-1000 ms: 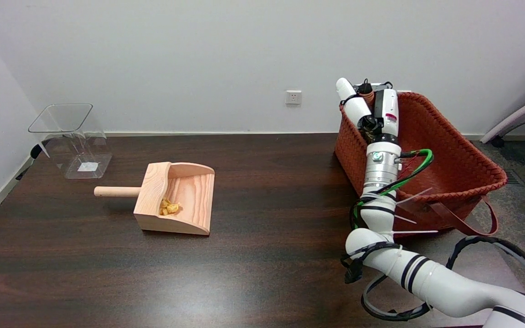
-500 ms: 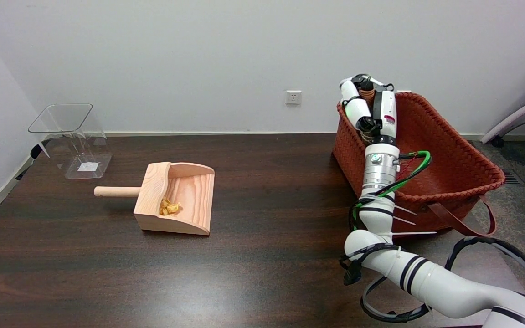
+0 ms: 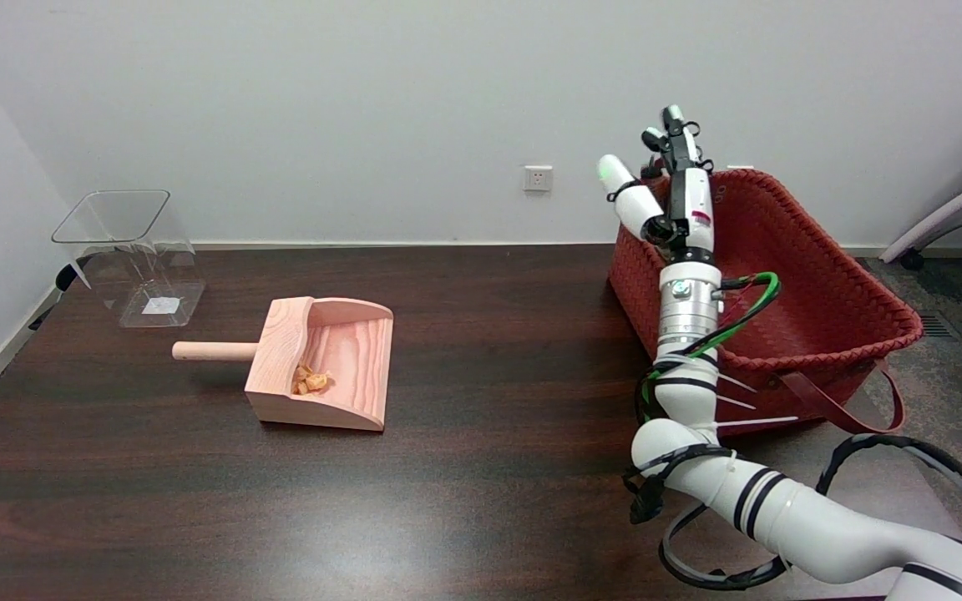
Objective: Place the broom into the brown storage basket.
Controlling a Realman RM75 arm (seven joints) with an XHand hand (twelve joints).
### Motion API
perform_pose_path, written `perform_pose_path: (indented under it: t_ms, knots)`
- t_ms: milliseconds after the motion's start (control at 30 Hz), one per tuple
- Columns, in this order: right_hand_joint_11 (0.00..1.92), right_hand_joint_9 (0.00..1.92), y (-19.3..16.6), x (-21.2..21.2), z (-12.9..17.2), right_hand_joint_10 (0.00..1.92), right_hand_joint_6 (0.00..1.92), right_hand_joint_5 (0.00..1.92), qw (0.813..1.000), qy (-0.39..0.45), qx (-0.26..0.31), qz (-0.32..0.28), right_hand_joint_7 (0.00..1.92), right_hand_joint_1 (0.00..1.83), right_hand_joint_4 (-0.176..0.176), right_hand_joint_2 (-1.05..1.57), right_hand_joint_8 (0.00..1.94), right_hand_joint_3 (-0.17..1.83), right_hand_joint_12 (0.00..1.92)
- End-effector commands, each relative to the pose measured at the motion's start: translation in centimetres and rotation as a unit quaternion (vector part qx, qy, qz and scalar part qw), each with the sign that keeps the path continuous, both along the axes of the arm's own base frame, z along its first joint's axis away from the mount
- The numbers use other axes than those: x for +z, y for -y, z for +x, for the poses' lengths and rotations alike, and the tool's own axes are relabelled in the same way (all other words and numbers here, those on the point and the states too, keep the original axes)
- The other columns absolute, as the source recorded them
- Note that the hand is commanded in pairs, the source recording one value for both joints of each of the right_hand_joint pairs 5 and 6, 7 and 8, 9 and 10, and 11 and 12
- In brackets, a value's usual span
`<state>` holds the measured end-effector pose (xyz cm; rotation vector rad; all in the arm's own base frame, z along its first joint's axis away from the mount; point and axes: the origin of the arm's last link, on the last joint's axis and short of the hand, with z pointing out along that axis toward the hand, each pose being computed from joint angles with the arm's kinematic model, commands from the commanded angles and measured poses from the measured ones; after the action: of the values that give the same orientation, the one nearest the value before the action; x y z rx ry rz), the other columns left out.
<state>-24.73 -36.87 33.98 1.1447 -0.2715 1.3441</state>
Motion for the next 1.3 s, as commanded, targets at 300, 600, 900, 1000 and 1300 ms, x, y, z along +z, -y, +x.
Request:
perform_pose_path:
  t_ms: [300, 600, 900, 1000, 1300]
  knots:
    - [0.0, 0.0, -0.5, 0.5, 3.5, 0.0, 0.0, 0.0, 0.999, -0.029, -0.045, 0.004, 0.13, 0.55, 0.0, 1.05, 0.13, 0.39, 0.0]
    - [0.0, 0.0, -3.3, 2.4, 5.2, 0.0, 0.0, 0.0, 0.998, -0.04, -0.034, -0.035, 0.13, 0.48, 0.0, 1.04, 0.13, 0.67, 0.0]
    - [0.0, 0.0, -6.2, 4.8, 5.5, 0.0, 0.0, 0.0, 0.996, -0.026, -0.018, -0.081, 0.15, 0.48, 0.0, 1.06, 0.15, 0.39, 0.0]
    - [0.0, 0.0, -7.1, 5.5, 6.0, 0.0, 0.0, 0.0, 0.994, -0.029, -0.002, -0.104, 0.16, 0.5, 0.0, 1.04, 0.16, 0.22, 0.0]
    - [0.0, 0.0, -8.8, 7.8, 6.5, 0.0, 0.0, 0.0, 0.99, -0.03, 0.025, -0.133, 0.19, 0.67, 0.0, 0.94, 0.19, -0.17, 0.0]
